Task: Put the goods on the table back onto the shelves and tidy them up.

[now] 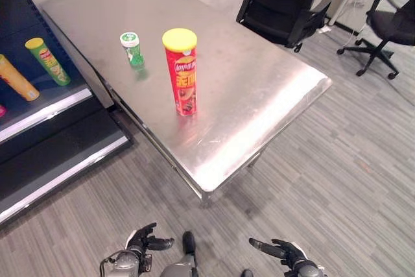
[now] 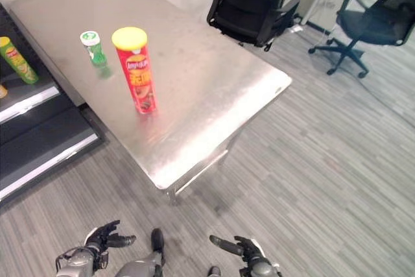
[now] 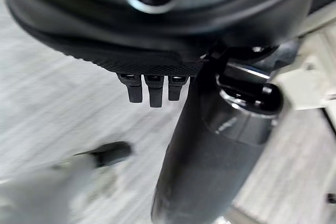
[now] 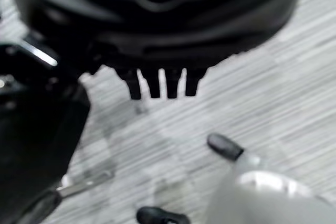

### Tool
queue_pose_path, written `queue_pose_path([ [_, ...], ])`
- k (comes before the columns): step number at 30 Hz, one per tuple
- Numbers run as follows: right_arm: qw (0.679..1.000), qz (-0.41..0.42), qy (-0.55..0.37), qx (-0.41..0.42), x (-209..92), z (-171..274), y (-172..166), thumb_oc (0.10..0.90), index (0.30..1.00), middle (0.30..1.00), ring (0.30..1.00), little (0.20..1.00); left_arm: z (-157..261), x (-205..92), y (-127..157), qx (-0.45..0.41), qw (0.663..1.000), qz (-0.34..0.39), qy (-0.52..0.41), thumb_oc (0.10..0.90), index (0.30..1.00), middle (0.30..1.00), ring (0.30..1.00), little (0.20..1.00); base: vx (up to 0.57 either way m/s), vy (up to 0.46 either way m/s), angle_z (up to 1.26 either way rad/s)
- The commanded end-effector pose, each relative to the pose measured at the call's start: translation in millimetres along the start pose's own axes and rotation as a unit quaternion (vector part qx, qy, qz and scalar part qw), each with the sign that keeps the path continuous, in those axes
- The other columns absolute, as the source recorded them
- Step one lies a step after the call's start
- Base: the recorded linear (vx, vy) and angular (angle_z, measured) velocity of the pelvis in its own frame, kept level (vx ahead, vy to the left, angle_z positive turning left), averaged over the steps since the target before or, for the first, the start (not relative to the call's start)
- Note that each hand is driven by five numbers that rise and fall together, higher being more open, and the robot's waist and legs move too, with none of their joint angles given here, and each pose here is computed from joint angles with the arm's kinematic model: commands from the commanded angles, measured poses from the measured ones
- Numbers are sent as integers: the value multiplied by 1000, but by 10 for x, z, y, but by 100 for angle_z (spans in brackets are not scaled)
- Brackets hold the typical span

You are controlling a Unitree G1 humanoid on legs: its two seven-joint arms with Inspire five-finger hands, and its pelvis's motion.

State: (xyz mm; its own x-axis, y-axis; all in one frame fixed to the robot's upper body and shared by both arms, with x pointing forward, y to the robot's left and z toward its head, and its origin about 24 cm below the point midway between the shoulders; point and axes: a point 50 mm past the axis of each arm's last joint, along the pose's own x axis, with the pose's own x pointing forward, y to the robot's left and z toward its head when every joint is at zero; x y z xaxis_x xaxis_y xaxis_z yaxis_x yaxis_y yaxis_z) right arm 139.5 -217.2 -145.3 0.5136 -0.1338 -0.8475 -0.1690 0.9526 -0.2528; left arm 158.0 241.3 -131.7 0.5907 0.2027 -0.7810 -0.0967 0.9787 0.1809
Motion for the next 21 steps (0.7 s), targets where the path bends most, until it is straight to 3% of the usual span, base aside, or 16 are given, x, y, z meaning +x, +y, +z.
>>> queue_pose_path([
  [1,999,-45,-7,-22,6,58,-335,800,900,900,900,900,-66,-34,179,5,1000,29,4,800,900,900,900,900,22,23,-23],
  [8,998,-54,44,-4,-40,-228,-366,800,900,900,900,900,-130,-44,184,13,999,27,15,800,900,900,900,900,9,-10,-3],
  [13,992,-83,76,57,-114,-460,-475,800,900,900,900,900,-285,-71,155,16,999,22,46,800,900,900,900,900,57,-37,-10],
  [21,991,-99,60,73,-119,-399,-602,800,900,900,900,900,-73,-24,133,26,1000,15,10,800,900,900,900,900,-18,-59,2],
])
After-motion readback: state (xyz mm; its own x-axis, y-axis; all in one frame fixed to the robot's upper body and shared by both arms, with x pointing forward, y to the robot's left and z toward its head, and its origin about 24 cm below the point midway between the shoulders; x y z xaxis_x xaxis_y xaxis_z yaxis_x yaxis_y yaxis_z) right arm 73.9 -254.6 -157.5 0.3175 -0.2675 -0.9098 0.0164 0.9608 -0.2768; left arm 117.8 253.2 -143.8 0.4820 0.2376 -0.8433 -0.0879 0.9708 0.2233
